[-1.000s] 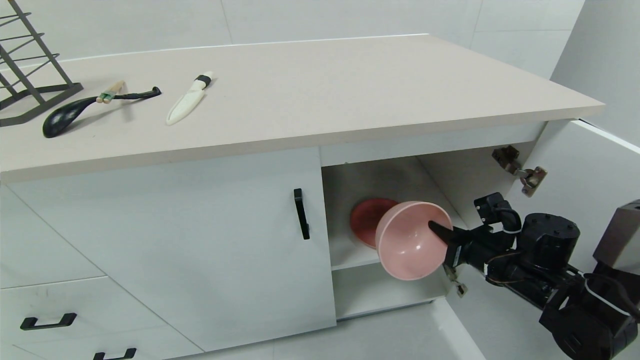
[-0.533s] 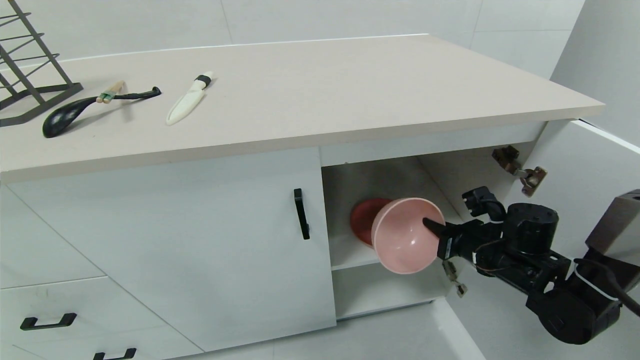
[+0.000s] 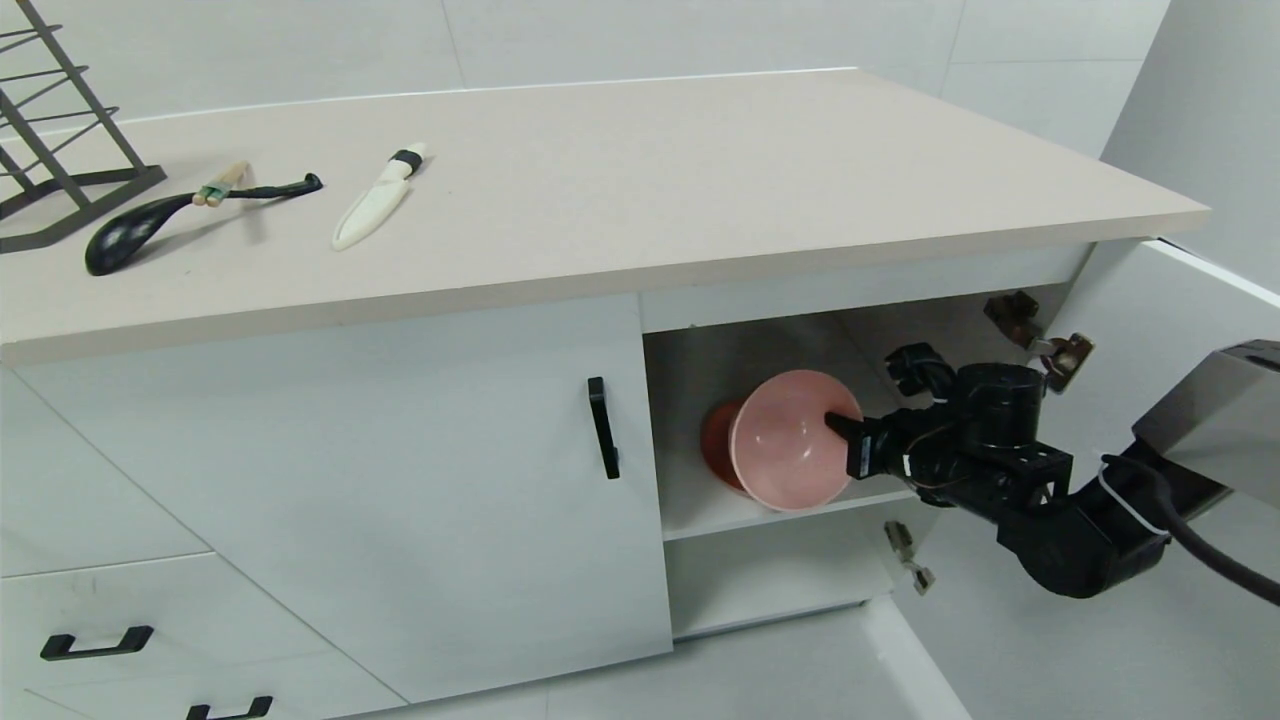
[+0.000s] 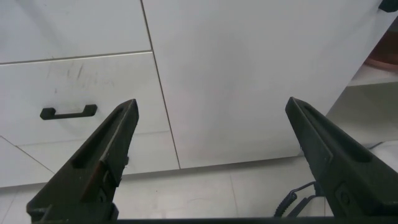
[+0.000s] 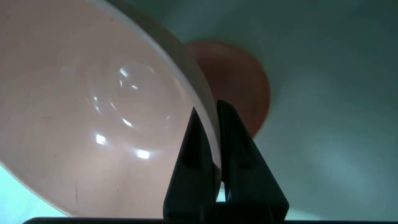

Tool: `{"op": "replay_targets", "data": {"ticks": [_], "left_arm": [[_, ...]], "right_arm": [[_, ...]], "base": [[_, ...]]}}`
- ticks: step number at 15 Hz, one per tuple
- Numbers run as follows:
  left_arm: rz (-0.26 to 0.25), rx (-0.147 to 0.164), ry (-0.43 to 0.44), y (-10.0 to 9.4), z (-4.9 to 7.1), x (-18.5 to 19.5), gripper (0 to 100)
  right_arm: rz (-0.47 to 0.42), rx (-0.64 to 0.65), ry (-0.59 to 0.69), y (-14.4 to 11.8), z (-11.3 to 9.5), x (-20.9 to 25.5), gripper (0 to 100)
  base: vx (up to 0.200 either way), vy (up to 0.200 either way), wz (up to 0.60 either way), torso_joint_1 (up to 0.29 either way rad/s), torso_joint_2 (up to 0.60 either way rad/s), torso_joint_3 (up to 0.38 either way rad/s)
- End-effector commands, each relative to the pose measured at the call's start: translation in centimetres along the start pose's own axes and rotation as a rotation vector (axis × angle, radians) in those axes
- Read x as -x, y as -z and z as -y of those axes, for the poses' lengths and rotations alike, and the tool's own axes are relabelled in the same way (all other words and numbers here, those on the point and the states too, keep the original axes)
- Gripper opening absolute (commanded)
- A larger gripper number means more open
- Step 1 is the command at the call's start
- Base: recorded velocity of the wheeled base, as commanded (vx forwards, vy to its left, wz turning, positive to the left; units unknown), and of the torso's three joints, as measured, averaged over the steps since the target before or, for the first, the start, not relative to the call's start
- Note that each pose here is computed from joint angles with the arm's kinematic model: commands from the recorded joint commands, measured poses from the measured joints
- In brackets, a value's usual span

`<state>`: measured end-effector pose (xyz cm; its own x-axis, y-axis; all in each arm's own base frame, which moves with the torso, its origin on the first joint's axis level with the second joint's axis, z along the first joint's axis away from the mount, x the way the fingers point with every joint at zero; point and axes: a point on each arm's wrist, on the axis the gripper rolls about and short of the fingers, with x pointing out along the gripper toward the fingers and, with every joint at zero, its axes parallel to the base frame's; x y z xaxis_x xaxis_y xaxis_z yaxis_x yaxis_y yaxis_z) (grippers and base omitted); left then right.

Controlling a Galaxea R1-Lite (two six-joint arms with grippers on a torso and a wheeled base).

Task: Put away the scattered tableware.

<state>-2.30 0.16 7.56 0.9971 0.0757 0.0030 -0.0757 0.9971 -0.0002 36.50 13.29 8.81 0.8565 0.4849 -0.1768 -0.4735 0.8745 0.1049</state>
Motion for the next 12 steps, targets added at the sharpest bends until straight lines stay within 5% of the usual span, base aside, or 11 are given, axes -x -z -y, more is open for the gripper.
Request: {"op": "replay_targets", "data": {"ticks": [1,12], "left_arm": [[-0.001,0.0,-0.001,0.0,0.0,0.0,100],[-0.001,0.0,-0.001,0.0,0.0,0.0,100]], "right_arm": [[-0.025,-0.001,0.0,0.4,0.2,-1.3,0],[-0.07,-0.011,0.014,0.5,1.3,-4.9,0]], "base": [[0.0,0.0,0.0,0.0,0.0,0.0],[0.0,0.0,0.0,0.0,0.0,0.0]]}}
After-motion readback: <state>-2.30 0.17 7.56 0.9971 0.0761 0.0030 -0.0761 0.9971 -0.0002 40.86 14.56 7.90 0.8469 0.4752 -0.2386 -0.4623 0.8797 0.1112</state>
